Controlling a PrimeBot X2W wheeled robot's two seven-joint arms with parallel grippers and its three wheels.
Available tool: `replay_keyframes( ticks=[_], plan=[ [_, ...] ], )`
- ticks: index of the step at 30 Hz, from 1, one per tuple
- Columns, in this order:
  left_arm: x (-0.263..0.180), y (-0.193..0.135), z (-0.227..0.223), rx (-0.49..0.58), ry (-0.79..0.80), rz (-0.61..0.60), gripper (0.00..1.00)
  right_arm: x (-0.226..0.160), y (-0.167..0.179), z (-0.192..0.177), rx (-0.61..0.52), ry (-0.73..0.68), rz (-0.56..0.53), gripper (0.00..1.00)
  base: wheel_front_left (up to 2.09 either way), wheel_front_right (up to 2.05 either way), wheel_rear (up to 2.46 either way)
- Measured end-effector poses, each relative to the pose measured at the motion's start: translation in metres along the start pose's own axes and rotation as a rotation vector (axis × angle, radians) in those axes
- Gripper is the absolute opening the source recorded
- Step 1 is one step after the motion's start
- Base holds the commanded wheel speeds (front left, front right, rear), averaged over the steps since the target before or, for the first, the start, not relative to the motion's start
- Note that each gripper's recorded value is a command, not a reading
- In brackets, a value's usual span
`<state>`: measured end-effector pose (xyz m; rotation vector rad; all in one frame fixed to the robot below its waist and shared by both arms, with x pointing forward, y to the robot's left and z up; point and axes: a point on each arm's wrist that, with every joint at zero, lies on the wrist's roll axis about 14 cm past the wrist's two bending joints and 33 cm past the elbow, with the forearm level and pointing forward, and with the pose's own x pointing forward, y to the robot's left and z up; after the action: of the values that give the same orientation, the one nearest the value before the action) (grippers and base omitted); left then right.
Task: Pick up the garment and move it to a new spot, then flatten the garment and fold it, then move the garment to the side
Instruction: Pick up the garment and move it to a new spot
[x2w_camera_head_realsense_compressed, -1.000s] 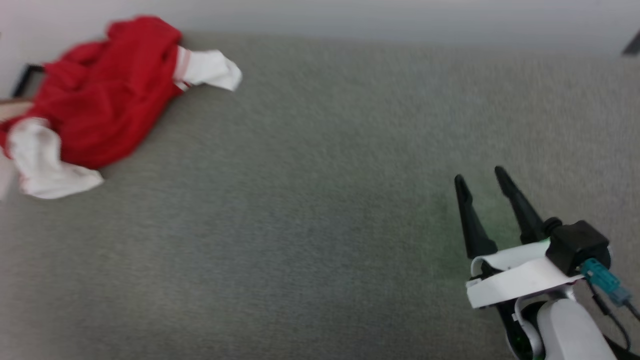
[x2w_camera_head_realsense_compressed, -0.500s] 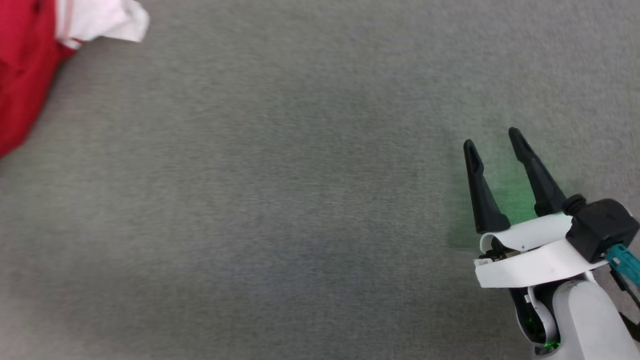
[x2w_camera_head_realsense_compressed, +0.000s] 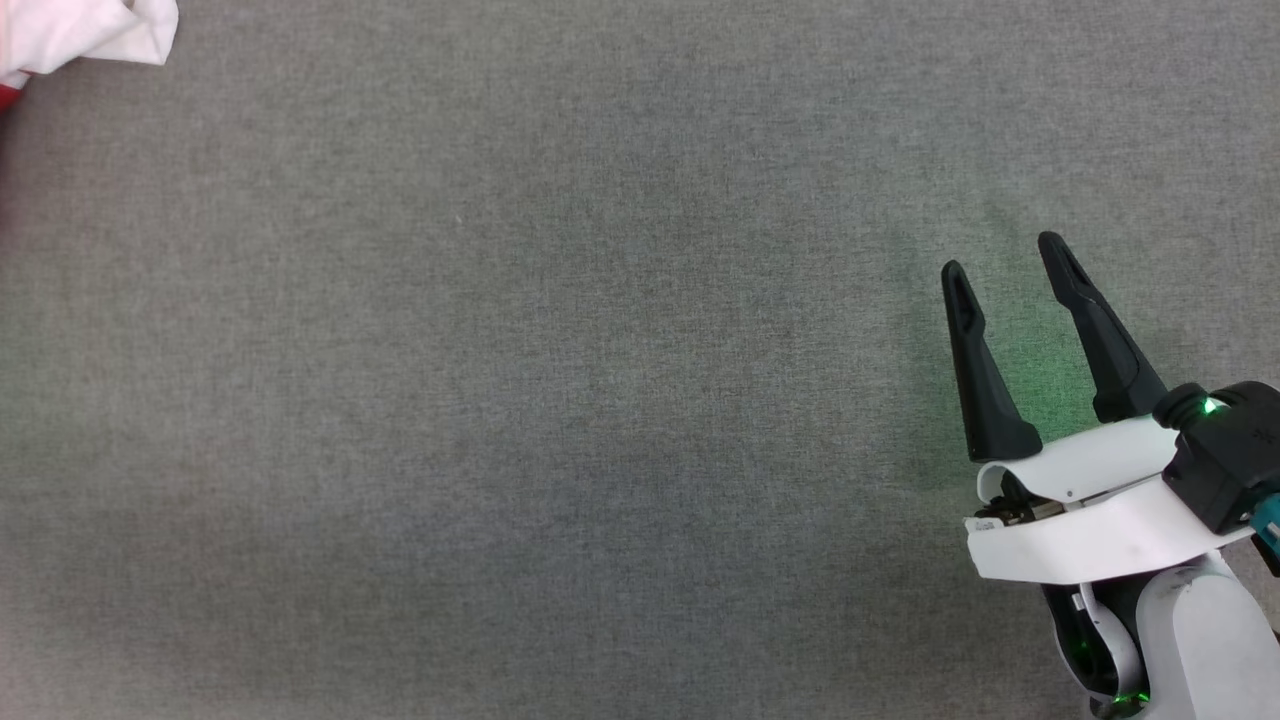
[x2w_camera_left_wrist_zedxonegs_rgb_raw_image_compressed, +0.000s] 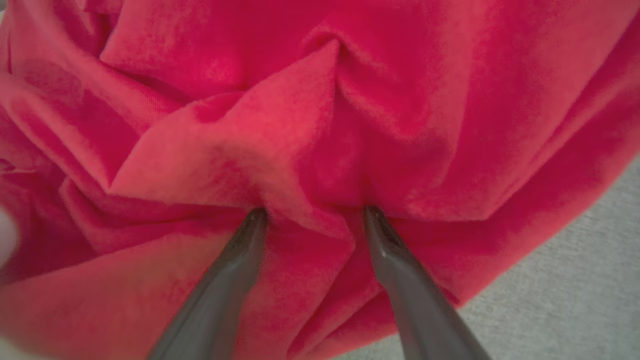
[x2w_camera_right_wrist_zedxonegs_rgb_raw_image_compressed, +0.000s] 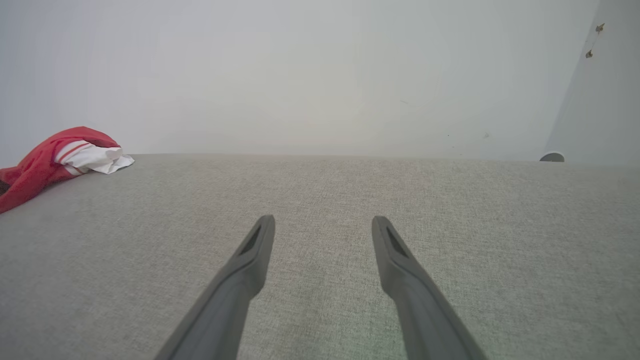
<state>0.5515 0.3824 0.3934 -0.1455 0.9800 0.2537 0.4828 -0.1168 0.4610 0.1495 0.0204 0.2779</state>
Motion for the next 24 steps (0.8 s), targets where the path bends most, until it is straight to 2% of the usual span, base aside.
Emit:
replay_keyframes(
  ticks=[4,5,6,7,8,15,24],
  plan=[
    [0.0,0.002,-0.006,-0.012,0.018,0.0,1.0,-0.001,0.002,0.003,-0.004,0.001,0.005,1.0,0.0,0.0,0.0],
    [0.0,0.003,-0.008,-0.016,0.019,0.002,0.86,-0.002,0.002,0.003,-0.005,0.004,0.006,1.0,0.0,0.0,0.0],
    [0.0,0.004,-0.009,-0.021,0.019,0.004,0.46,-0.003,0.003,0.003,-0.004,0.007,0.006,1.0,0.0,0.0,0.0],
    [0.0,0.003,-0.011,-0.034,0.02,0.001,0.18,-0.004,0.003,0.003,-0.004,0.009,0.006,1.0,0.0,0.0,0.0],
    [0.0,0.004,-0.011,-0.036,0.014,0.003,0.0,-0.004,0.004,0.004,-0.005,0.009,0.008,1.0,0.0,0.0,0.0],
    [-0.015,0.009,0.0,-0.048,-0.078,0.014,0.0,-0.006,0.01,0.012,-0.006,-0.001,0.022,1.0,0.0,0.0,0.0],
    [-0.08,0.015,0.063,-0.011,-0.344,0.006,0.0,-0.017,0.028,0.025,0.019,-0.02,0.05,1.0,0.0,0.0,0.0]
  ],
)
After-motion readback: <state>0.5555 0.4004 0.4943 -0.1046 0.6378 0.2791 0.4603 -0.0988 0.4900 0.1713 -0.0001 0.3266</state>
